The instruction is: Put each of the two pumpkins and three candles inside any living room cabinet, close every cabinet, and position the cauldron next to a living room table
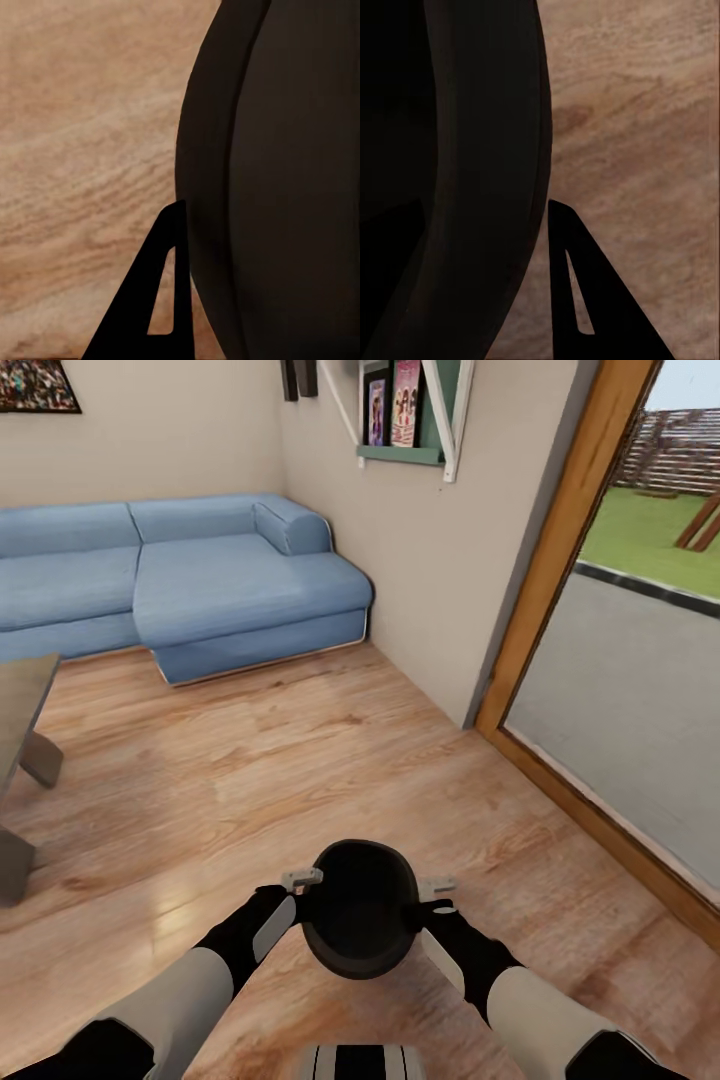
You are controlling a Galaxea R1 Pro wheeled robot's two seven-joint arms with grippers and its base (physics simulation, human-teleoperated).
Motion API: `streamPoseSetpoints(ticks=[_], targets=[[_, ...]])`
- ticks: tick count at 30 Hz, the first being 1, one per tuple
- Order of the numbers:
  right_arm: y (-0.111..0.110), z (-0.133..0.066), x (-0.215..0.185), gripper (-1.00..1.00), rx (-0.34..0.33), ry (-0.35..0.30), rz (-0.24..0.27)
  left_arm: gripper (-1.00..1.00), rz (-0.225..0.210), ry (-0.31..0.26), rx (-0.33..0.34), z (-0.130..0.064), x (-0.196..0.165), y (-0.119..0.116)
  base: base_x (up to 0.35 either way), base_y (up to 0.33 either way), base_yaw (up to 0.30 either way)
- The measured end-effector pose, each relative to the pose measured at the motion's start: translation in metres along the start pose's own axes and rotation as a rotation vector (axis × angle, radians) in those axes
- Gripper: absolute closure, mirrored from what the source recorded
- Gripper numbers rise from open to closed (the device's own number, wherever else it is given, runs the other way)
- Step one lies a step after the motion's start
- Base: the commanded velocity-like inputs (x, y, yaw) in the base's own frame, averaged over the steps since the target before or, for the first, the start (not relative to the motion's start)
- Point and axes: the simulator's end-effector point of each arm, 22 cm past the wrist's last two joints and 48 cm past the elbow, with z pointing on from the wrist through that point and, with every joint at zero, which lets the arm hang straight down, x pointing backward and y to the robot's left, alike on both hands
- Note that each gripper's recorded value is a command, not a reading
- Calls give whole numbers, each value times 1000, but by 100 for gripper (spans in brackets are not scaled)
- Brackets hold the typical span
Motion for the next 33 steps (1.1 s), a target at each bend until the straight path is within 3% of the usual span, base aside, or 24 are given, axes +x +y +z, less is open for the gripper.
streamPoseSetpoints(ticks=[22,26,33], targets=[[0,0,0,100,1,0,-1,100,-3,0,1,0,0,0,6,77,289],[-4,-2,-9,100,22,-25,-28,100,-30,-30,28,4,0,-3,235,84,289],[-4,-2,-9,100,21,-23,-26,100,-29,-28,27,4,0,-3,286,98,289]])
